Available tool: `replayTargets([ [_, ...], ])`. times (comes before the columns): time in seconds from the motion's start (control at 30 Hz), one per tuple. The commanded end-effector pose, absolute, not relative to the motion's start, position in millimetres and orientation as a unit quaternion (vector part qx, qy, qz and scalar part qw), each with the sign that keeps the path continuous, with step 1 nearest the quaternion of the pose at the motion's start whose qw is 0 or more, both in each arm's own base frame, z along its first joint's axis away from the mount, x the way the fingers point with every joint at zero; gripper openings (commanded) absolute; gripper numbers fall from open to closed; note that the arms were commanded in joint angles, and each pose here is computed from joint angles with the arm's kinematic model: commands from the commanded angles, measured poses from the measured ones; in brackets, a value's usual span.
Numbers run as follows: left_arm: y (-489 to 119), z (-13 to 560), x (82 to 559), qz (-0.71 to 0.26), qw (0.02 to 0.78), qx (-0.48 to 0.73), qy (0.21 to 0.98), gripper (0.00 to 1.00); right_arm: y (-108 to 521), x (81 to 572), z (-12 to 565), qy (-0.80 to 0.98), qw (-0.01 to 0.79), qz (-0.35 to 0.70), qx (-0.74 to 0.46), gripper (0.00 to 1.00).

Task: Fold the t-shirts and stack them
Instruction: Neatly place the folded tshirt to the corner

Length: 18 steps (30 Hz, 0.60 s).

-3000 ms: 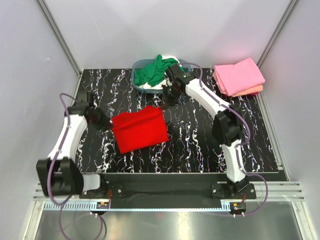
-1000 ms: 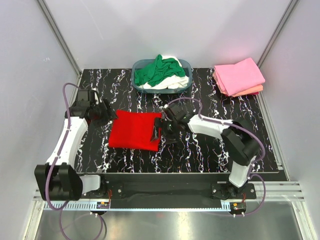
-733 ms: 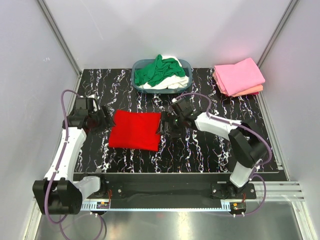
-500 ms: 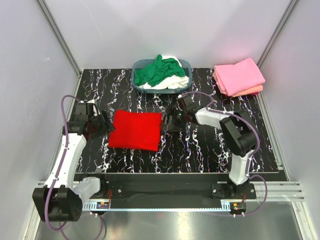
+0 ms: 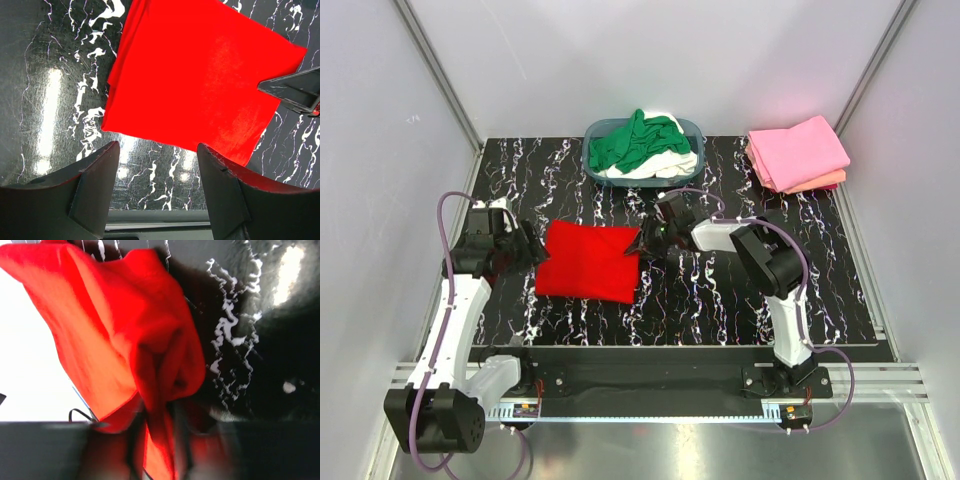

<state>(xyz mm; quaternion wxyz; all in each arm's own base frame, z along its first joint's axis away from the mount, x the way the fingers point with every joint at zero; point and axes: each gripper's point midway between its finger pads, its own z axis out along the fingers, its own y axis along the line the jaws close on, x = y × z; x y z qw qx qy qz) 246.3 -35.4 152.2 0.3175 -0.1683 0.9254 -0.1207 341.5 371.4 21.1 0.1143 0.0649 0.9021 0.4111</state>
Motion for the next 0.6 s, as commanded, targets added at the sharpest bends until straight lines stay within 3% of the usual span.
replayTargets([
  [0.0, -30.6, 158.7, 254.4, -0.113, 0.348, -0.163, 0.916, 0.68, 365.6, 327.5, -16.6, 0.913, 0.092, 0.39, 0.08, 0.25],
  [0.1, -30.0, 159.0, 254.4, -0.112, 0.349, -0.164, 0.916, 0.67, 364.7, 340.8, -2.6, 0.899, 0.105, 0.42, 0.068, 0.0],
  [0.23, -28.5, 161.1, 253.8, -0.109, 0.355, -0.165, 0.914, 0.67, 338.5, 369.3, 24.2, 0.896, 0.145, 0.417, 0.05, 0.0],
  [0.57, -29.5, 163.1, 254.0, -0.113, 0.36, -0.164, 0.911, 0.66, 225.1, 387.0, 69.7, 0.964, 0.188, 0.177, -0.064, 0.0],
])
